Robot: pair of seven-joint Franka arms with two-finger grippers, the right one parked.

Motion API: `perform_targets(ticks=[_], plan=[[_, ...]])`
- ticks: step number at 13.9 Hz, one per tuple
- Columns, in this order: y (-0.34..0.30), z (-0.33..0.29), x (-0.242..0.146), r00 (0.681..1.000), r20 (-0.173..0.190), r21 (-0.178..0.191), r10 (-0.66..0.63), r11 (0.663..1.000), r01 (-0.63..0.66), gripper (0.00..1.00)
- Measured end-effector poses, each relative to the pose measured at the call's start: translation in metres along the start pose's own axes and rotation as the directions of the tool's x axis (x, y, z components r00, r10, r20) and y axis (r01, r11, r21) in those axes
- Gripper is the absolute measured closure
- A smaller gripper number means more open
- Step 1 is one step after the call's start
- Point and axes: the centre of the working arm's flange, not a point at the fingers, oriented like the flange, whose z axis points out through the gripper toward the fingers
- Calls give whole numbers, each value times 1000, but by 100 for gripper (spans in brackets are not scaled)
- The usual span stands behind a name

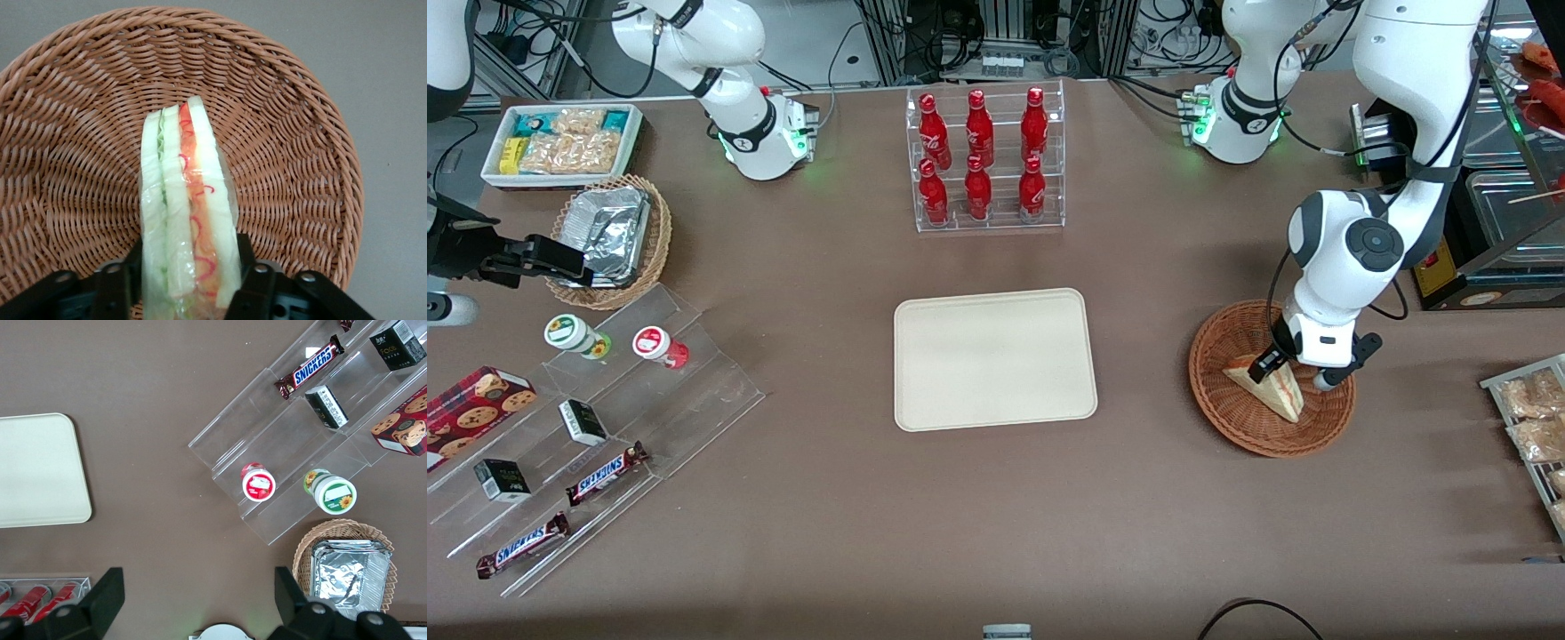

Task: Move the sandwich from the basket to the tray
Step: 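Close the left gripper on the sandwich and lift it, then carry the sandwich with the left gripper over the cream tray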

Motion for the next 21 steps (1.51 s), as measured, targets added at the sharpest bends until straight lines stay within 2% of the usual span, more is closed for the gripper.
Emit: perform_targets(ticks=[3,4,6,11,13,16,21], plan=[[1,-2,3,1000,-6,-5,-2,1000,2,75],[3,-4,4,1000,-10,-9,-2,1000,1,78],[7,-16,8,1000,-22,-19,0,1000,0,78],[37,-106,0,998,33,44,48,998,-49,78],[72,-146,-27,990,68,69,121,990,-126,78],[137,-183,-92,962,99,69,256,962,-263,78],[216,-166,-210,877,145,48,458,882,-469,78]])
